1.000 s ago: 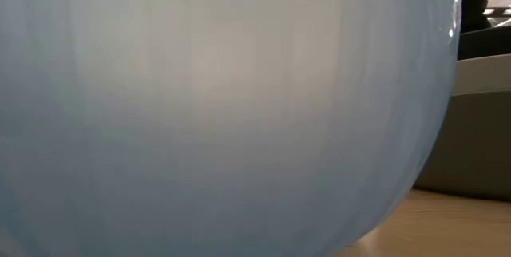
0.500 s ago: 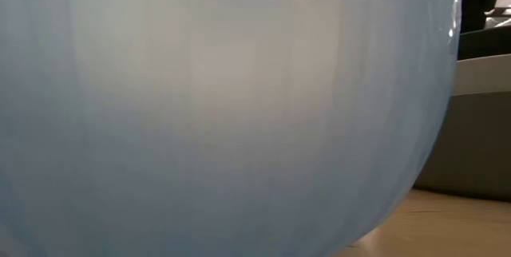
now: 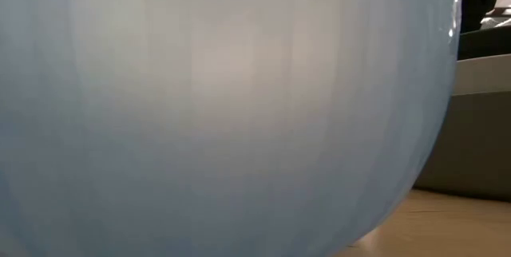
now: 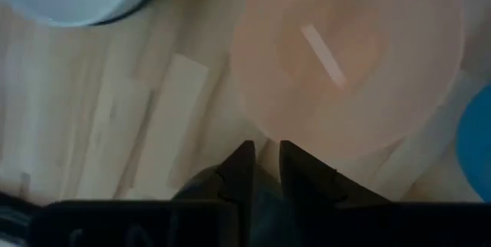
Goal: Nest bowls inside each other
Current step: Stack the black bowl on top of the top stacked bowls
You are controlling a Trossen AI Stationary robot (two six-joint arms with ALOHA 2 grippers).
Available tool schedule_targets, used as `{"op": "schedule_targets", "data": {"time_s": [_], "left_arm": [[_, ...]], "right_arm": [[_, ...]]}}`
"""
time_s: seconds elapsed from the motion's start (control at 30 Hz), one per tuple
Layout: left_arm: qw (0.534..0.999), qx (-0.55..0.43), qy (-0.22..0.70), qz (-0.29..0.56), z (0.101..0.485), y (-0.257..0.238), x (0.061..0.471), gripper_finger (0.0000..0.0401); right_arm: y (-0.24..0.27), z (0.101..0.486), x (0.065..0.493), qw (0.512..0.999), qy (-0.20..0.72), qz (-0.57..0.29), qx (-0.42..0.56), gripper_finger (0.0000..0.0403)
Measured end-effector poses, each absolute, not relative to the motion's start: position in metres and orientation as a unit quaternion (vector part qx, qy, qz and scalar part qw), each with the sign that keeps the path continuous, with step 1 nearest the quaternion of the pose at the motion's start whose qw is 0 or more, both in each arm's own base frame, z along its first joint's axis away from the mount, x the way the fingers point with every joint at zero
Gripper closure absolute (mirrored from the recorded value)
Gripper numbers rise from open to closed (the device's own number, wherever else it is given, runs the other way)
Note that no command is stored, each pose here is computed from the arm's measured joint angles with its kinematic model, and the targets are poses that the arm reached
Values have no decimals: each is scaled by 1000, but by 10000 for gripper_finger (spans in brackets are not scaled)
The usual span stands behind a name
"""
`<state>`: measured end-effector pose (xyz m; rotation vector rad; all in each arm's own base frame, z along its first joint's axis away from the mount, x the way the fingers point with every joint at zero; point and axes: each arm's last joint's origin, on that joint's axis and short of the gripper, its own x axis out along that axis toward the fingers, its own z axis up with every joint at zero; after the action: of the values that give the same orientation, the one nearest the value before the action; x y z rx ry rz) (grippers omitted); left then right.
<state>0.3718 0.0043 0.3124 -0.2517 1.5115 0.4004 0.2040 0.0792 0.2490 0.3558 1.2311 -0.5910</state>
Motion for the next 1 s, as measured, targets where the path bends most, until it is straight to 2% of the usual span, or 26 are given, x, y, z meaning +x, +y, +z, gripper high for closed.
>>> {"op": "schedule_targets", "data": {"time_s": [0.27, 0.43, 0.73, 1.0], "left_arm": [[719, -111, 648, 224, 335, 28, 348, 328], [696, -138, 654, 263, 322, 51, 316, 335], [748, -224, 569, 259, 297, 56, 266, 353], [695, -255, 620, 261, 261, 48, 230, 353]], "right_arm": [[80, 249, 204, 763, 564, -270, 166, 312], [84, 249, 203, 765, 560, -270, 167, 312], [84, 250, 206, 771, 549, -269, 178, 312], [78, 250, 211, 767, 543, -274, 202, 312]]}}
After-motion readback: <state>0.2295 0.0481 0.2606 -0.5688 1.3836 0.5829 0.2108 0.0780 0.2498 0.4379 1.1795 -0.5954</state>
